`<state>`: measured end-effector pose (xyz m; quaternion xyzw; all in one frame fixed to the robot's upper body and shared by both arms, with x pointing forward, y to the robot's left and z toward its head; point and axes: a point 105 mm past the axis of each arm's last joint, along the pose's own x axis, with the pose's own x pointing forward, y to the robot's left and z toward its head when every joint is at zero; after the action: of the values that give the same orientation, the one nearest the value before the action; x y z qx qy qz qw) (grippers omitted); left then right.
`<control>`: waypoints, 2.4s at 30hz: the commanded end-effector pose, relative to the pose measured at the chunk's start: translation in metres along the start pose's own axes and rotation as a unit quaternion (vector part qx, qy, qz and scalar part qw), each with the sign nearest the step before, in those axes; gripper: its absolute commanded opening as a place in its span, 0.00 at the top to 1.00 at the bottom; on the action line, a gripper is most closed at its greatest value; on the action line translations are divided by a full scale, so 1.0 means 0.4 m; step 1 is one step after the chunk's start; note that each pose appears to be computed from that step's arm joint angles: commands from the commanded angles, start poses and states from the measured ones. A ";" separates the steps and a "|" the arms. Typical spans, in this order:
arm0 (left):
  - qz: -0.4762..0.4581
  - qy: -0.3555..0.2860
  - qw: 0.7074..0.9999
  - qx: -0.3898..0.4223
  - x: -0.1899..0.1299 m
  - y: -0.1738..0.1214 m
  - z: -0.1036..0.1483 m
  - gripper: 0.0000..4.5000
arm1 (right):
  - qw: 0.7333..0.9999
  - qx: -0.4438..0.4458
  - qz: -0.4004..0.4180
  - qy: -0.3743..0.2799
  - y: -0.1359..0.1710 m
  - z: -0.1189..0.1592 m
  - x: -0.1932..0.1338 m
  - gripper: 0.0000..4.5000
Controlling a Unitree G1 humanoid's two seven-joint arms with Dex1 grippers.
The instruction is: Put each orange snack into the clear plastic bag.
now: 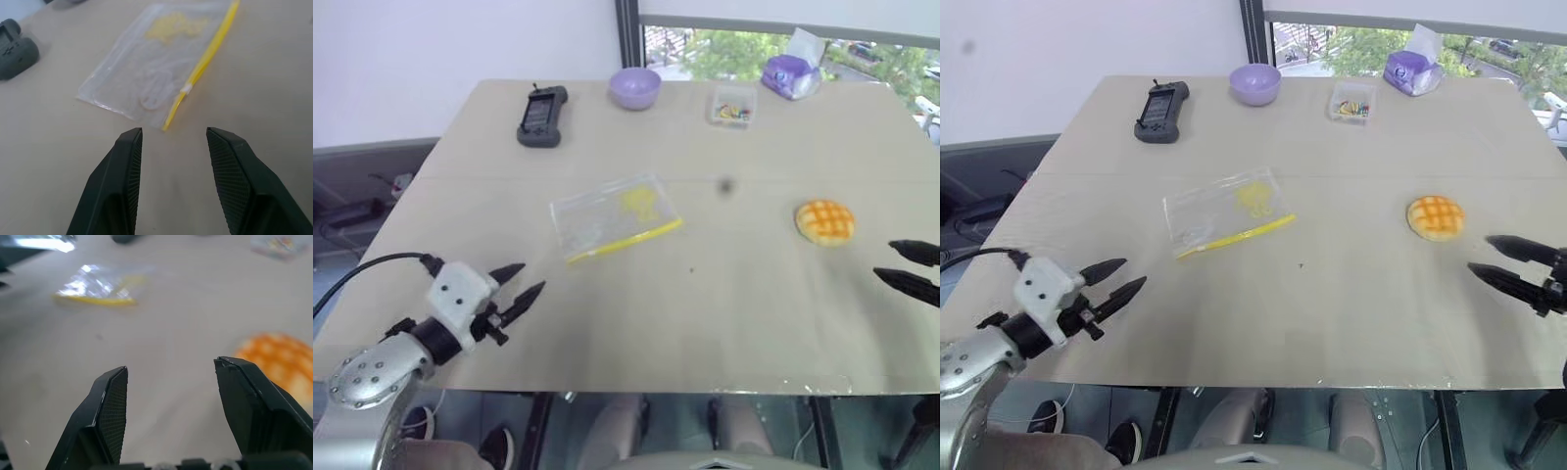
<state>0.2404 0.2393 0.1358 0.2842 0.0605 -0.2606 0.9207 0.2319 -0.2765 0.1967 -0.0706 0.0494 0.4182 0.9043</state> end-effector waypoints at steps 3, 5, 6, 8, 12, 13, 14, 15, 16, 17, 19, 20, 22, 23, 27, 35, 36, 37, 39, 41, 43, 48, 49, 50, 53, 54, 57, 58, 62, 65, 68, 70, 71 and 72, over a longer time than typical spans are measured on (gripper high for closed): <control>0.002 0.022 0.993 0.117 0.042 0.039 -0.032 0.51 | 0.999 -0.003 0.044 -0.032 0.048 0.049 0.042 0.32; 0.007 0.012 0.992 0.128 0.059 0.059 -0.032 0.51 | 0.998 -0.004 0.053 -0.033 0.056 0.053 0.047 0.32; 0.007 0.008 0.992 0.129 0.068 0.067 -0.031 0.51 | 0.998 -0.004 0.057 -0.033 0.061 0.054 0.049 0.32; -0.005 -0.001 0.990 0.143 0.079 0.072 -0.032 0.51 | 0.997 -0.010 0.067 -0.032 0.072 0.057 0.049 0.32; -0.045 -0.025 0.987 0.150 0.095 0.064 -0.040 0.51 | 0.997 -0.017 0.075 -0.032 0.085 0.060 0.051 0.32; -0.053 -0.023 0.986 0.159 0.100 0.063 -0.047 0.51 | 0.996 -0.019 0.076 -0.030 0.086 0.057 0.051 0.32; -0.061 -0.020 0.983 0.171 0.106 0.065 -0.053 0.51 | 0.996 -0.020 0.077 -0.028 0.086 0.054 0.051 0.32; -0.065 -0.015 0.980 0.186 0.117 0.072 -0.061 0.51 | 0.996 -0.020 0.076 -0.028 0.086 0.052 0.050 0.32; -0.068 -0.010 0.977 0.203 0.127 0.079 -0.067 0.51 | 0.997 -0.020 0.076 -0.028 0.085 0.050 0.050 0.32; -0.071 -0.006 0.972 0.226 0.137 0.085 -0.073 0.51 | 0.997 -0.020 0.075 -0.027 0.085 0.048 0.050 0.32; -0.082 -0.002 0.962 0.260 0.151 0.089 -0.084 0.51 | 0.997 -0.022 0.073 -0.027 0.084 0.048 0.050 0.32; -0.088 -0.002 0.958 0.273 0.156 0.089 -0.090 0.51 | 0.997 -0.022 0.072 -0.027 0.083 0.048 0.051 0.32; -0.094 -0.002 0.950 0.297 0.171 0.090 -0.097 0.51 | 0.997 -0.024 0.072 -0.028 0.083 0.049 0.052 0.32; -0.091 -0.010 0.949 0.301 0.184 0.089 -0.093 0.51 | 0.997 -0.025 0.070 -0.030 0.083 0.050 0.052 0.32; -0.105 -0.041 0.934 0.339 0.230 0.064 -0.077 0.51 | 0.997 -0.026 0.067 -0.031 0.083 0.049 0.052 0.32; -0.146 -0.053 0.909 0.387 0.275 0.028 -0.081 0.51 | 0.998 -0.028 0.057 -0.030 0.086 0.043 0.049 0.32; -0.147 -0.055 0.909 0.387 0.280 0.024 -0.081 0.51 | 0.998 -0.028 0.055 -0.030 0.085 0.042 0.048 0.32; -0.149 -0.056 0.909 0.385 0.285 0.021 -0.081 0.51 | 0.998 -0.028 0.055 -0.030 0.086 0.041 0.049 0.32; -0.149 -0.057 0.909 0.386 0.292 0.021 -0.080 0.51 | 0.998 -0.029 0.054 -0.030 0.087 0.042 0.051 0.32; -0.128 -0.059 0.916 0.377 0.294 0.040 -0.071 0.51 | 0.998 -0.032 0.052 -0.030 0.086 0.045 0.050 0.32; -0.104 -0.062 0.926 0.358 0.288 0.067 -0.059 0.51 | 0.998 -0.035 0.048 -0.029 0.084 0.047 0.046 0.32; -0.099 0.002 0.932 0.349 0.226 0.112 -0.111 0.51 | 0.998 -0.037 0.038 -0.028 0.084 0.043 0.042 0.32; -0.103 0.015 0.930 0.352 0.211 0.116 -0.122 0.51 | 0.998 -0.037 0.037 -0.028 0.085 0.042 0.042 0.32; -0.103 0.028 0.928 0.357 0.194 0.126 -0.132 0.51 | 0.998 -0.037 0.036 -0.029 0.085 0.041 0.044 0.32; -0.098 0.051 0.913 0.393 0.166 0.151 -0.139 0.51 | 0.998 -0.037 0.034 -0.030 0.085 0.039 0.045 0.32; -0.094 0.054 0.902 0.418 0.163 0.159 -0.134 0.51 | 0.998 -0.037 0.033 -0.030 0.084 0.039 0.045 0.32; -0.075 0.061 0.868 0.487 0.165 0.190 -0.119 0.51 | 0.998 -0.039 0.032 -0.031 0.080 0.042 0.045 0.32; -0.070 0.062 0.858 0.505 0.167 0.197 -0.117 0.51 | 0.998 -0.039 0.031 -0.031 0.079 0.044 0.045 0.32; -0.037 0.053 0.849 0.524 0.180 0.215 -0.102 0.51 | 0.998 -0.041 0.030 -0.031 0.078 0.047 0.045 0.32; -0.064 0.055 0.825 0.558 0.190 0.195 -0.123 0.51 | 0.998 -0.041 0.026 -0.033 0.076 0.049 0.043 0.32; -0.068 0.041 0.816 0.572 0.227 0.171 -0.131 0.51 | 0.998 -0.042 0.025 -0.033 0.073 0.052 0.045 0.32; -0.065 0.024 0.814 0.576 0.265 0.150 -0.126 0.51 | 0.998 -0.043 0.026 -0.034 0.071 0.054 0.049 0.32; -0.063 0.013 0.816 0.574 0.284 0.137 -0.122 0.51 | 0.998 -0.044 0.027 -0.034 0.070 0.055 0.050 0.32; -0.062 0.005 0.817 0.574 0.300 0.126 -0.119 0.51 | 0.998 -0.045 0.027 -0.034 0.070 0.055 0.051 0.32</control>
<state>0.3730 0.2585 0.1104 0.7596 -0.0800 -0.2745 0.5842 0.2251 -0.2396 0.2028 -0.0779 0.0164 0.4479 0.8906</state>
